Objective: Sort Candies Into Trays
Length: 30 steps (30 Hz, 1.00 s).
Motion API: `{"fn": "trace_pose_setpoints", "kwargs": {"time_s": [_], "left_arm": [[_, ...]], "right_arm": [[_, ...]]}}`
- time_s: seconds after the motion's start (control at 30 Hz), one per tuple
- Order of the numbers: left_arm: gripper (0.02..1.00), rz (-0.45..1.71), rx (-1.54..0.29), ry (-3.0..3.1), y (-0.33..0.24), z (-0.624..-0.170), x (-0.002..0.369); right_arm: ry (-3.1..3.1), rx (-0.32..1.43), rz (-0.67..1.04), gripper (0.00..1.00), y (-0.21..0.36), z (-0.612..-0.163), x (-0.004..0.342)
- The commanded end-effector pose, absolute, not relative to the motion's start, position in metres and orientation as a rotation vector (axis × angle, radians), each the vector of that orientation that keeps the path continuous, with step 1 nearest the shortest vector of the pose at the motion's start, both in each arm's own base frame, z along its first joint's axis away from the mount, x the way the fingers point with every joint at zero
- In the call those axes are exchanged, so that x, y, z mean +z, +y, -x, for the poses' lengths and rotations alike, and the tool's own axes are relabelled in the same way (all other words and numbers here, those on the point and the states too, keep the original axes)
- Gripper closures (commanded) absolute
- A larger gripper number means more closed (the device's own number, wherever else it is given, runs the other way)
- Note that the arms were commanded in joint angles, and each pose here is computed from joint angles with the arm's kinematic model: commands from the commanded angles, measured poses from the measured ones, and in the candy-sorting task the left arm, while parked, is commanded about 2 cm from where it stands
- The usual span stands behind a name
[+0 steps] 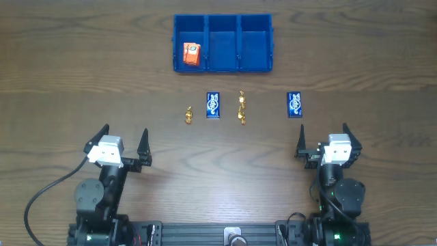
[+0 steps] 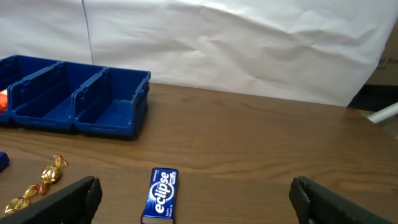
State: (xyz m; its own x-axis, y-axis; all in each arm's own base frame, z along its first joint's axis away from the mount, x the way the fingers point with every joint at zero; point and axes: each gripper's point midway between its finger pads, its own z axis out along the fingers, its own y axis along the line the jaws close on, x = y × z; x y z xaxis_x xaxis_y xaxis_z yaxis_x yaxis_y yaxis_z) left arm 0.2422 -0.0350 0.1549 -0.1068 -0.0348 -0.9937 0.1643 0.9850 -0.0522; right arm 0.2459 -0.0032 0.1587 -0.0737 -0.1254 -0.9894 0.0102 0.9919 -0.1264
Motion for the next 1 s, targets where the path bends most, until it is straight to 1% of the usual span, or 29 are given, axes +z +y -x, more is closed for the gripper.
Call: {"fn": "trace_pose_setpoints", "kwargs": {"time_s": [0.03,0.27,0.33,0.4,0.47,0.5,0.57,0.63,0.7,0.83,0.93,1.0], "left_arm": [[0.023,-0.109,-0.171,1.722,-0.036,-0.241,0.138],[0.020,-0.109,-0.171,1.722,-0.036,-0.241,0.138],[0.020,-0.109,-0.171,1.722,-0.036,-0.241,0.138],[0.020,-0.109,-0.171,1.722,-0.036,-0.241,0.138],[0.020,-0.109,-0.171,1.722,-0.036,-0.241,0.138],[0.020,-0.109,-0.171,1.722,-0.036,-0.241,0.138],[0.020,-0.109,-0.171,1.722,-0.036,-0.241,0.138],[0.020,-0.109,-0.171,1.722,-0.036,-0.241,0.138],[0.023,-0.109,-0.171,1.722,-0.036,-0.241,0.138],[0.020,-0.109,-0.171,1.722,-0.036,-0.241,0.138],[0.020,-0.109,-0.171,1.722,-0.036,-0.241,0.138],[0.020,-0.109,-0.171,1.722,-0.036,-0.241,0.138]], "right_arm": [[1.645,-0.125,0.093,0.003,-0.004,-0.246,0.157],[1.643,-0.125,0.092,0.003,-0.005,-0.246,0.157],[1.623,-0.100,0.058,0.003,-0.005,-0.247,0.165],[1.633,-0.072,0.024,0.003,-0.006,-0.250,0.187],[1.689,-0.074,0.028,0.003,-0.006,-0.262,0.219],[1.723,-0.073,0.030,0.003,-0.006,-0.269,0.227],[1.856,-0.068,0.036,0.003,-0.006,-0.296,0.244],[1.963,-0.062,0.041,0.003,-0.005,-0.316,0.247],[2.139,-0.022,0.067,0.003,0.001,-0.340,0.239],[2.439,0.075,0.096,0.003,0.012,-0.366,0.194],[2.594,0.128,0.069,0.003,0.016,-0.380,0.141],[2.695,0.181,0.065,0.003,0.022,-0.381,0.104]]}}
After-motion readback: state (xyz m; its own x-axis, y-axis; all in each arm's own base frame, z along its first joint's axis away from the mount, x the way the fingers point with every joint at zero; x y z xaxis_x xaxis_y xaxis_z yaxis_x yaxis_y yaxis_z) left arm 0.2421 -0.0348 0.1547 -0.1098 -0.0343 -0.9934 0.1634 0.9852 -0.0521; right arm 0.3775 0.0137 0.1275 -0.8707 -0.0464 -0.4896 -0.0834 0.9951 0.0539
